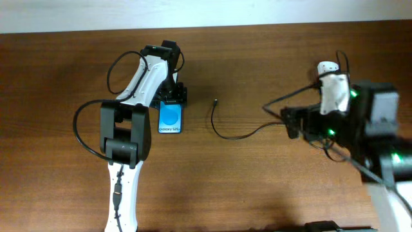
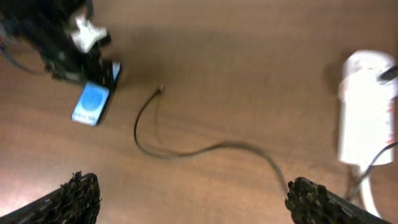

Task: Plug charger to phone and switch on socket

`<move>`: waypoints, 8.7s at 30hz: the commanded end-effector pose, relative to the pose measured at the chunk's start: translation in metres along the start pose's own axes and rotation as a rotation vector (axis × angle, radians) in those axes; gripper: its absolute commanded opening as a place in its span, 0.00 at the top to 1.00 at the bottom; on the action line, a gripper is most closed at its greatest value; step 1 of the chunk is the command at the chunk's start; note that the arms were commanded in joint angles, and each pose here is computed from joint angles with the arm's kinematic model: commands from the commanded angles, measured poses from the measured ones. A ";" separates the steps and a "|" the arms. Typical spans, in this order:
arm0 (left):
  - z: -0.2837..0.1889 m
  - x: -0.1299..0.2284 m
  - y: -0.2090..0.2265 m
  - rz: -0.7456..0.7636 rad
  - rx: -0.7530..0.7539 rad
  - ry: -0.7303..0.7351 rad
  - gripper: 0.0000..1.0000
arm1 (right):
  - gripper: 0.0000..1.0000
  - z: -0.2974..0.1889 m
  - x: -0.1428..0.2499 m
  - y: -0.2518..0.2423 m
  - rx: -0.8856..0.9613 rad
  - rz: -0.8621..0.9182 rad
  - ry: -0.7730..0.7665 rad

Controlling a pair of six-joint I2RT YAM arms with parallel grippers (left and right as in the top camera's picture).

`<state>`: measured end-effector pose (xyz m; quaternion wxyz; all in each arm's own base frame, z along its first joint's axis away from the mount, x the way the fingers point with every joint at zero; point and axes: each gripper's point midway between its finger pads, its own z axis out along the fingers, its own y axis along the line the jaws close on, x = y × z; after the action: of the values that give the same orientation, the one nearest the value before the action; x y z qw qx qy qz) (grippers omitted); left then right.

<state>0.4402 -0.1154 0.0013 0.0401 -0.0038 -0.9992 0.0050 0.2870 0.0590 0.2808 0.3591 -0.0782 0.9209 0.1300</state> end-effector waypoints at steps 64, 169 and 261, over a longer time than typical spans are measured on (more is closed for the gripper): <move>-0.172 -0.009 -0.022 -0.583 0.921 0.271 1.00 | 0.32 0.244 -0.024 0.086 -0.274 0.340 0.344; -0.205 -0.091 -0.055 0.098 1.020 -0.386 1.00 | 0.02 0.177 -0.027 0.028 -0.039 0.122 0.310; -0.180 -0.075 0.049 -0.008 0.907 -0.358 1.00 | 0.77 0.353 0.093 0.081 -0.120 0.559 0.626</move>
<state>0.5282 -0.0663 0.1634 -0.1229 0.0225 -0.8940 0.4304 0.4263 0.2523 0.0059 0.0052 0.1040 0.9512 0.2904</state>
